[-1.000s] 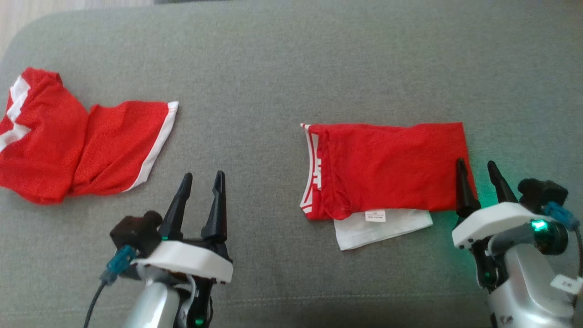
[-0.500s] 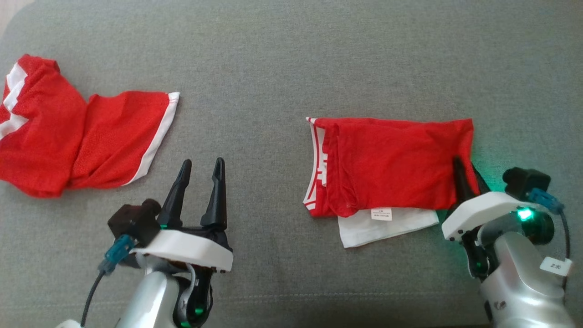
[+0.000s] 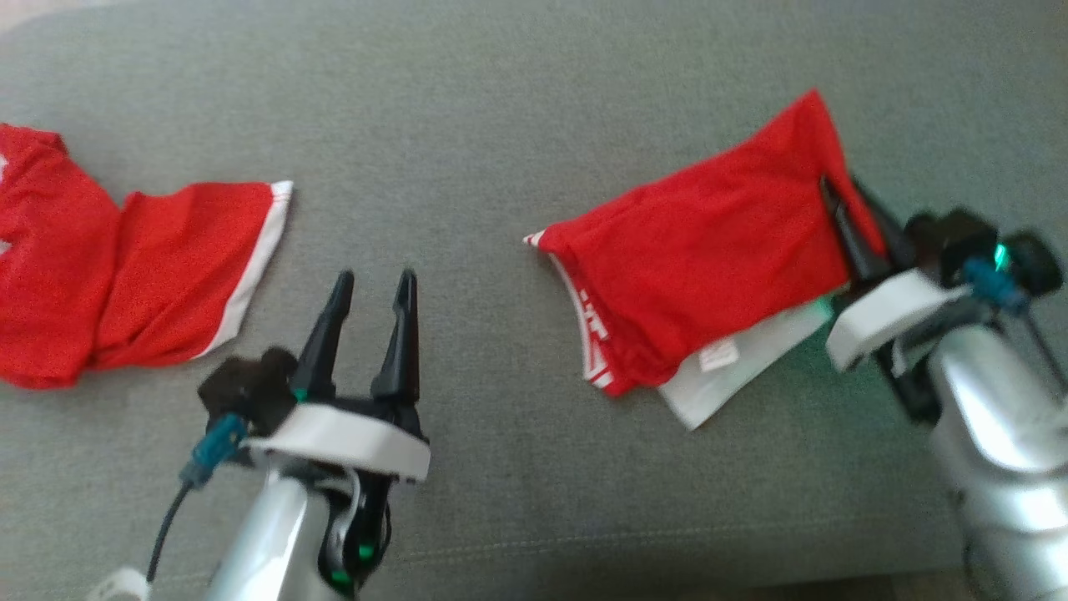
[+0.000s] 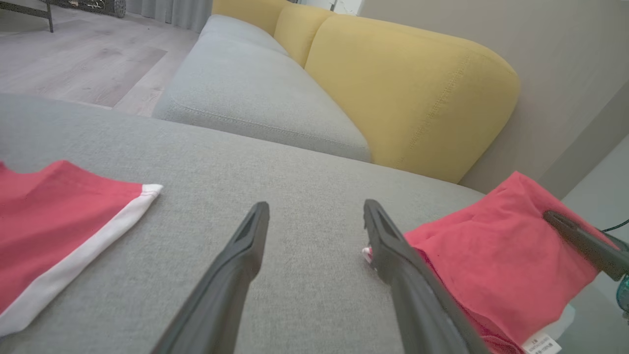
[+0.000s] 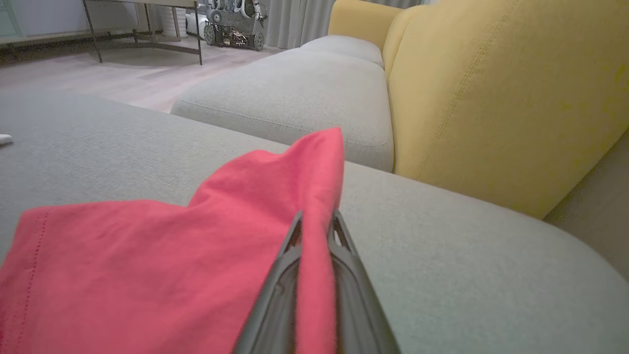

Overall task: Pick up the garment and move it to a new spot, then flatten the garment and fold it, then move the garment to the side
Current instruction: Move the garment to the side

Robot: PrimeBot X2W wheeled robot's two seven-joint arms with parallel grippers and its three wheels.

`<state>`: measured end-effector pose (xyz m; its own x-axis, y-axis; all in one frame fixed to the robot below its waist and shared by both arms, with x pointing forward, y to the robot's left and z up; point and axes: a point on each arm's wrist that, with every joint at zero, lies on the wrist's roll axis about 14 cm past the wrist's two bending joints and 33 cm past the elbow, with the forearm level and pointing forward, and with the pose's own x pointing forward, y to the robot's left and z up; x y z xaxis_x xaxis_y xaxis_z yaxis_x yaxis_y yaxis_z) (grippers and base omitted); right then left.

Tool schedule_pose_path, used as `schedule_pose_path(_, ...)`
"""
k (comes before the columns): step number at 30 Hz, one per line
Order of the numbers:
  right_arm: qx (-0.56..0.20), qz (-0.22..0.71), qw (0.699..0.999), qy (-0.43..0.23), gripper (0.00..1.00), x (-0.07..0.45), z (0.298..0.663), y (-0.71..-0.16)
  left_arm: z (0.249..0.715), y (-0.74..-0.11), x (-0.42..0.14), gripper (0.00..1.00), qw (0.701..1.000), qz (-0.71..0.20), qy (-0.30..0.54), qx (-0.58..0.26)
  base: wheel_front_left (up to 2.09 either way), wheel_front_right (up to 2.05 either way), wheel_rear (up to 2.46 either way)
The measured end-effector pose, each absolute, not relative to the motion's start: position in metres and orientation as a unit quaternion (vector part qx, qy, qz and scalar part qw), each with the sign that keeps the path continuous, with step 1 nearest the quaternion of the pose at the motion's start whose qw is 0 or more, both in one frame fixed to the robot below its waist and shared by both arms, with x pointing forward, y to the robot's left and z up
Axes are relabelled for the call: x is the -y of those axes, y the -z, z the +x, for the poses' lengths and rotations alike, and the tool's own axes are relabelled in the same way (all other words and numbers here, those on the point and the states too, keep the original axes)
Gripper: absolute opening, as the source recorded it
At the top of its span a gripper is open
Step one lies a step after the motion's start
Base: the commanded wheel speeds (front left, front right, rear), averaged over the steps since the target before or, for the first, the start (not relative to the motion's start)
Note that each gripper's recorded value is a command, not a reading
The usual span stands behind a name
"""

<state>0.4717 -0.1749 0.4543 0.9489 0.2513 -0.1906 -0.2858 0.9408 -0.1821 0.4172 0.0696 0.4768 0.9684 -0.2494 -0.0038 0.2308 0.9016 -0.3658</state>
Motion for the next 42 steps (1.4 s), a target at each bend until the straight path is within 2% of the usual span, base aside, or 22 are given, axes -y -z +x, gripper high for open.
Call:
schedule_pose_path(6, -0.074, -0.163, 0.973, -0.144, 0.00, 0.197, 0.506, -0.479, 0.450, -0.490, -0.048, 1.00, 0.971, -0.173, 0.164, 0.008, 0.00, 0.00, 0.00)
schedule_pose_path(11, -0.081, -0.178, 0.974, -0.117, 0.00, 0.229, 0.530, -0.488, 0.474, -0.491, -0.031, 1.00, 0.967, -0.163, 0.193, 0.022, 0.00, 0.00, 0.00)
schedule_pose_path(16, -0.119, -0.171, 0.977, -0.043, 0.00, 0.293, 0.544, -0.482, 0.499, -0.486, -0.016, 1.00, 0.962, -0.165, 0.215, 0.029, 0.00, 0.00, 0.00)
schedule_pose_path(24, -0.160, -0.140, 0.973, 0.087, 0.00, 0.383, 0.538, -0.474, 0.513, -0.467, -0.006, 1.00, 0.959, -0.177, 0.222, 0.017, 0.00, 0.00, 0.00)
schedule_pose_path(31, -0.168, -0.132, 0.971, 0.109, 0.00, 0.388, 0.544, -0.460, 0.516, -0.451, -0.004, 1.00, 0.959, -0.176, 0.223, 0.004, 0.00, 0.00, 0.00)
schedule_pose_path(32, -0.167, -0.126, 0.971, 0.112, 0.18, 0.388, 0.545, -0.459, 0.516, -0.450, -0.005, 1.00, 0.959, -0.176, 0.222, 0.004, 0.00, 0.00, 0.00)
schedule_pose_path(33, -0.168, -0.128, 0.971, 0.113, 0.84, 0.389, 0.544, -0.457, 0.517, -0.450, -0.006, 1.00, 0.959, -0.176, 0.220, 0.004, 0.00, 0.00, 0.00)
schedule_pose_path(34, -0.170, -0.127, 0.970, 0.116, 1.00, 0.390, 0.544, -0.456, 0.517, -0.449, -0.008, 1.00, 0.960, -0.175, 0.218, 0.004, 0.00, 0.00, 0.00)
schedule_pose_path(42, -0.139, -0.120, 0.977, 0.108, 1.00, 0.377, 0.548, -0.475, 0.516, -0.468, -0.017, 1.00, 0.961, -0.178, 0.208, 0.020, 0.00, 0.00, 0.00)
